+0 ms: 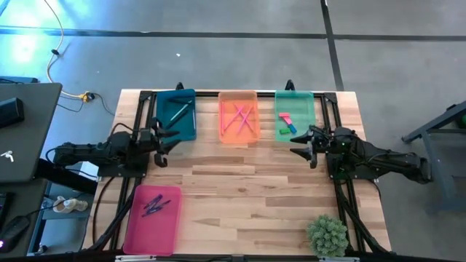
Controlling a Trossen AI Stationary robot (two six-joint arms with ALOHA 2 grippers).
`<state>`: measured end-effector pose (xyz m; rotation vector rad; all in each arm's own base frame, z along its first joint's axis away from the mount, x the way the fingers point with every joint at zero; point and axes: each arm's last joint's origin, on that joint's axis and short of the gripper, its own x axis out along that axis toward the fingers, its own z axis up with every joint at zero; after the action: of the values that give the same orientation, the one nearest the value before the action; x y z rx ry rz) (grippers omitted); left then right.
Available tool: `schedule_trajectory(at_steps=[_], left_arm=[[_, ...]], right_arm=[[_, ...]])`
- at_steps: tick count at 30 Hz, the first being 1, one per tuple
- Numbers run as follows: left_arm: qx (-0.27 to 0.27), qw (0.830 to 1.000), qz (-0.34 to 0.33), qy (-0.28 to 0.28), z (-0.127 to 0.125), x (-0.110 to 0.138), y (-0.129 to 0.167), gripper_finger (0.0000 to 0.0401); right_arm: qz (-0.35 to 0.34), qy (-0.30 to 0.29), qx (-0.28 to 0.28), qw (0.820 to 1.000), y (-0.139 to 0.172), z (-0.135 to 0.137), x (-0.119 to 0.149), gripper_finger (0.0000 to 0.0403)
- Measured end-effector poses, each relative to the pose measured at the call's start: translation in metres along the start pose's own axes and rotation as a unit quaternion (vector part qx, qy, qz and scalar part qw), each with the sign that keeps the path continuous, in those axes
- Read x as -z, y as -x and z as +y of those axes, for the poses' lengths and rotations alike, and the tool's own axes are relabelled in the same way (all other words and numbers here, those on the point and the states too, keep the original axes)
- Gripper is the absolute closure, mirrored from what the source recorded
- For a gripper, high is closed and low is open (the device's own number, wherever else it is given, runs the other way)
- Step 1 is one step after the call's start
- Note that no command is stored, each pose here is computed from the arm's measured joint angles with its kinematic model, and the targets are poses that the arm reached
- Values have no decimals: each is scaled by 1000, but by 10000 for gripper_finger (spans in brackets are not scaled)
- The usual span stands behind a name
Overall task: Sort crayons/erasers/pens/pencils in bins
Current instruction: Return to Home Position
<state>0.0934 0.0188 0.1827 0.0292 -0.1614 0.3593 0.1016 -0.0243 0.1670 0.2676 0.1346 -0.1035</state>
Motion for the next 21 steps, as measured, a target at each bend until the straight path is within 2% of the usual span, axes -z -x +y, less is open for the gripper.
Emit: schedule_trajectory(at_steps=[7, 21], left_arm=[[-10, 999, 53, -1, 0, 10, 1, 263], [-10, 998, 60, -1, 0, 12, 0, 263]], right_arm=[[3, -3, 0, 1000, 0, 0, 1, 185], [3, -3, 1, 1000, 0, 0, 1, 185]])
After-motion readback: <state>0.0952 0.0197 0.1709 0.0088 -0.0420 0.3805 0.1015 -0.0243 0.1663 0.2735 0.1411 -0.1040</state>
